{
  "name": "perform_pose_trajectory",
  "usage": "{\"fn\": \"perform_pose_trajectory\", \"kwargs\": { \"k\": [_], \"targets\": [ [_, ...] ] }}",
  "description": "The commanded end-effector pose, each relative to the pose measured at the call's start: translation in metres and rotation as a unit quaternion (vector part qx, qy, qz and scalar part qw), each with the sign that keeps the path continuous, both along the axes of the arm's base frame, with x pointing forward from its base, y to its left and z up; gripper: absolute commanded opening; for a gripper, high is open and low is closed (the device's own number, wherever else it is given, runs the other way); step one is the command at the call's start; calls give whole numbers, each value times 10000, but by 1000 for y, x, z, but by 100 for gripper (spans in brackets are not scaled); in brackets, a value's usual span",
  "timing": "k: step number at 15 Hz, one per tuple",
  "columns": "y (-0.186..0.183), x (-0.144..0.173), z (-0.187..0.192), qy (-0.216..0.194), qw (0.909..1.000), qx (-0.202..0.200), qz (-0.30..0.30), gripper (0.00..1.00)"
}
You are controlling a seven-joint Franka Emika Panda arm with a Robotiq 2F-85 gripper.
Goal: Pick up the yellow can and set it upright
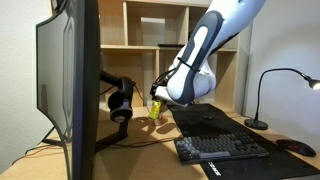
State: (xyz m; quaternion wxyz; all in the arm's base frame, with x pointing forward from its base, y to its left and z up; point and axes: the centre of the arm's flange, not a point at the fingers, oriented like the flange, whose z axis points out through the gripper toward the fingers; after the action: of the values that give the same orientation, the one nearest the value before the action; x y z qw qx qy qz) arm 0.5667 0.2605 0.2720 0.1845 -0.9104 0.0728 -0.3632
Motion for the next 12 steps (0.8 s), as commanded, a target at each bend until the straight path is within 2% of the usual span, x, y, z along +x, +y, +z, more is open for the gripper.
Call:
{"fn": "perform_pose_trajectory", "kwargs": {
  "k": [1,2,5,8,9,12],
  "targets": [
    [-21,28,55,-198,9995,-203,-171,41],
    [-30,33,63,-414,9979,-472,-142,41],
    [-65,46,128,-845,9891,-1207,82,41],
    [-86,36,171,-954,9760,-1917,397,41],
    [-91,29,179,-861,9728,-2069,580,41],
    [-91,10,173,-619,9703,-2191,823,41]
  ]
}}
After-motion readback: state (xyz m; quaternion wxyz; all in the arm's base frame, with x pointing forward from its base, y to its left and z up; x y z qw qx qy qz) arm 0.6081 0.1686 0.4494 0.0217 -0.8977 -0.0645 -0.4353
